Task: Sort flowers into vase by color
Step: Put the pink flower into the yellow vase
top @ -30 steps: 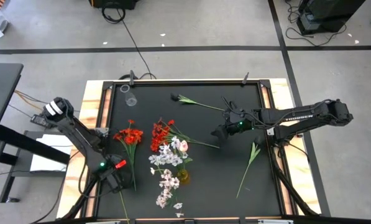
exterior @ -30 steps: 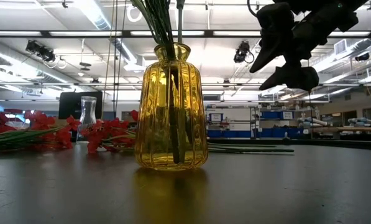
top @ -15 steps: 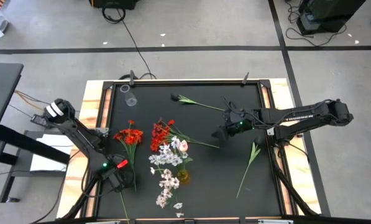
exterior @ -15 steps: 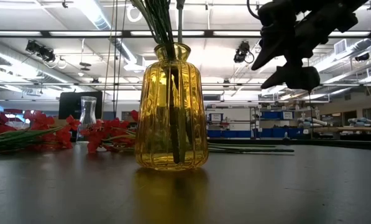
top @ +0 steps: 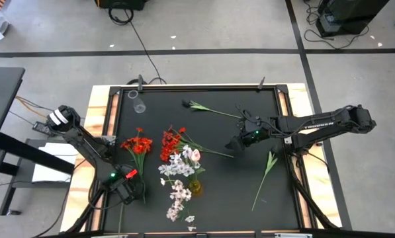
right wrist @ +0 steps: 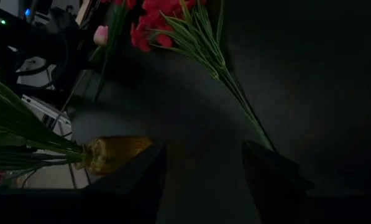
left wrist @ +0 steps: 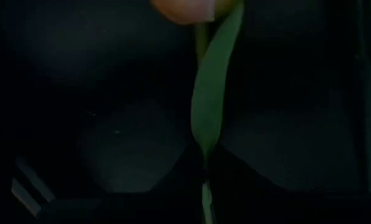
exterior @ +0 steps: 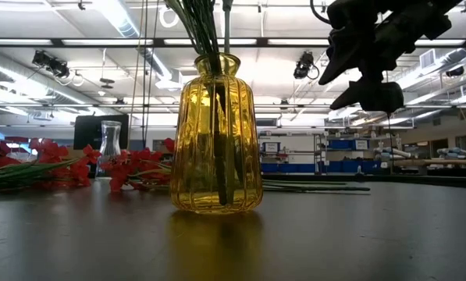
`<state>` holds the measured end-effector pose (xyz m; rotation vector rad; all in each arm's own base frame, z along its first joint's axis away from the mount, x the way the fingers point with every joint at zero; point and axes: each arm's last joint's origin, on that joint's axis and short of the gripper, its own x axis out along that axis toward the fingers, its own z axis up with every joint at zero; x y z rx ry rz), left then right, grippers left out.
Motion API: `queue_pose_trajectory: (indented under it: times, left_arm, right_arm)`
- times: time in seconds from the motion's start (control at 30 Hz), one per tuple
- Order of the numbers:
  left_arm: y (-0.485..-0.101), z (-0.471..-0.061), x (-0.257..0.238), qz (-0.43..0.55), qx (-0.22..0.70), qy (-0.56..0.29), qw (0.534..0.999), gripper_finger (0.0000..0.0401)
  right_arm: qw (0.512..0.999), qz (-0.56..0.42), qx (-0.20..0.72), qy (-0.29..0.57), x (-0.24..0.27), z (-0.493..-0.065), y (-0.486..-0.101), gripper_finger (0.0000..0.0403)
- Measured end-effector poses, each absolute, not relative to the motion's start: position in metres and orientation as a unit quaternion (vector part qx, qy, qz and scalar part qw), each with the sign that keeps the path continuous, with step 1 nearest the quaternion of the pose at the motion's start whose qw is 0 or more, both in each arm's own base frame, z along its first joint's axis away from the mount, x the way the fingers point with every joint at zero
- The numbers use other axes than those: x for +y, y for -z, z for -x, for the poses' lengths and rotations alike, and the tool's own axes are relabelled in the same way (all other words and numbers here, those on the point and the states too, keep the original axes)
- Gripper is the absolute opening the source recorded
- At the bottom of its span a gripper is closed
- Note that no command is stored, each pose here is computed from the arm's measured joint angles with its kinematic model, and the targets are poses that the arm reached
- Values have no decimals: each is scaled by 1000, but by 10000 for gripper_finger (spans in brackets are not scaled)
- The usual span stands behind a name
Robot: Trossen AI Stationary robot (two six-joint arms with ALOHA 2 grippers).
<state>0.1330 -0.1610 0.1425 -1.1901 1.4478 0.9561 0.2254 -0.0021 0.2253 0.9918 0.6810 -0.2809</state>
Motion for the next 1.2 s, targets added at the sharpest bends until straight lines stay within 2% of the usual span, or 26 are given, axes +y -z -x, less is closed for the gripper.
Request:
queue_pose_trajectory:
  times: [0.27, 0.47, 0.6, 0.77, 0.93, 1.2]
  left_arm:
    - [-166, -138, -167, 521, 595, -359, 496, 13]
    - [-196, -138, -155, 520, 562, -378, 520, 13]
    - [-222, -141, -139, 528, 508, -382, 563, 13]
    - [-253, -145, -112, 525, 409, -381, 642, 13]
    - [-280, -149, -76, 472, 327, -374, 728, 13]
    - [-327, -158, -9, 374, 256, -403, 795, 13]
  right_arm:
    - [816, -468, 316, 123, -2, -226, -227, 217]
    - [819, -471, 310, 109, -1, -228, -229, 217]
    - [819, -470, 315, 100, 2, -228, -229, 217]
    - [819, -467, 324, 85, 10, -227, -229, 217]
    - [809, -494, 304, 91, 16, -229, -231, 216]
    - [829, -511, 221, 49, 17, -239, -247, 216]
